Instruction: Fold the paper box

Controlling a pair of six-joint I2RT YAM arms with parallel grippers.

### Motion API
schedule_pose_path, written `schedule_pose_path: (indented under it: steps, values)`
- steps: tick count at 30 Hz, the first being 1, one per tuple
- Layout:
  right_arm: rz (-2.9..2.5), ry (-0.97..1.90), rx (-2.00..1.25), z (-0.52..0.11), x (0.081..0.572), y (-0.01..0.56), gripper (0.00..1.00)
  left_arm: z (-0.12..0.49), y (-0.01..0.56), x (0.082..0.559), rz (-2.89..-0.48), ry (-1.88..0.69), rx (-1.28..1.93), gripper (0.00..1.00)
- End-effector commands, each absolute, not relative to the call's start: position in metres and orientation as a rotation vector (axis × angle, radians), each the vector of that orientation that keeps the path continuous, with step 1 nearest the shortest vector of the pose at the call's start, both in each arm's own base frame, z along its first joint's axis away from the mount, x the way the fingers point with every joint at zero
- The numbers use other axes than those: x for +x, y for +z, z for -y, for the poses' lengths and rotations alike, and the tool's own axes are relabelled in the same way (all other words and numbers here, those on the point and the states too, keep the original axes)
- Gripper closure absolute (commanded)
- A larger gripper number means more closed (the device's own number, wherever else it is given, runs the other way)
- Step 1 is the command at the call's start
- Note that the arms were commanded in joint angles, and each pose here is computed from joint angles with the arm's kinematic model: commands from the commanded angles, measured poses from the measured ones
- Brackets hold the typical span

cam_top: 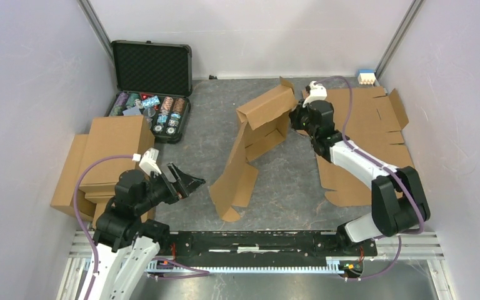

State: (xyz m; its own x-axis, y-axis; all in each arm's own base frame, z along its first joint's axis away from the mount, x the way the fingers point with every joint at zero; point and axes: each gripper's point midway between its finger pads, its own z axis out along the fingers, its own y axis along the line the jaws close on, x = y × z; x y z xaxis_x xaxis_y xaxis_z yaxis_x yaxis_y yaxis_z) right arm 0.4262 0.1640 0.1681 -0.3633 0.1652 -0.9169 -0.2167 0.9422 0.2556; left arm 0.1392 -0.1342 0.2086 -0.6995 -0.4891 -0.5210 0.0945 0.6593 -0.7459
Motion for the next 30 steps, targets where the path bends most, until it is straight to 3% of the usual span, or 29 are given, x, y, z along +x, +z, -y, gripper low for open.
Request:
schedule_pose_path:
  steps: [1, 5, 9, 10, 13, 17, 18, 23, 30]
  values:
    - [-1.987, 0.323, 0.269, -0.133, 0.413, 0.191, 0.96, 0.134, 0.238, 0.132, -2.085, -1.02, -0.228, 0.04]
    - [-2.001, 0.331, 0.396, -0.123, 0.397, 0.197, 1.0, 0.131, 0.247, 0.129, -2.067, -1.013, -0.218, 0.03]
    - [-2.06, 0.384, 0.438, -0.129, 0.384, 0.198, 1.0, 0.138, 0.244, 0.125, -2.101, -1.051, -0.172, 0.03]
    - [-2.065, 0.401, 0.402, -0.133, 0.383, 0.197, 0.96, 0.141, 0.243, 0.123, -2.112, -1.065, -0.141, 0.04]
    - [-1.952, 0.448, 0.126, -0.147, 0.384, 0.204, 0.69, 0.145, 0.242, 0.114, -2.112, -1.096, -0.083, 0.05]
    - [-1.82, 0.411, -0.159, -0.152, 0.376, 0.196, 0.19, 0.142, 0.246, 0.099, -2.043, -1.117, -0.046, 0.07]
    - [-1.795, 0.383, -0.172, -0.148, 0.377, 0.194, 0.12, 0.141, 0.246, 0.096, -2.041, -1.118, -0.04, 0.07]
    - [-1.684, 0.324, -0.266, -0.151, 0.392, 0.191, 0.11, 0.141, 0.237, 0.09, -2.111, -1.096, -0.005, 0.07]
    - [-1.579, 0.293, -0.292, -0.162, 0.43, 0.2, 0.19, 0.139, 0.236, 0.095, -2.129, -1.066, 0.0, 0.06]
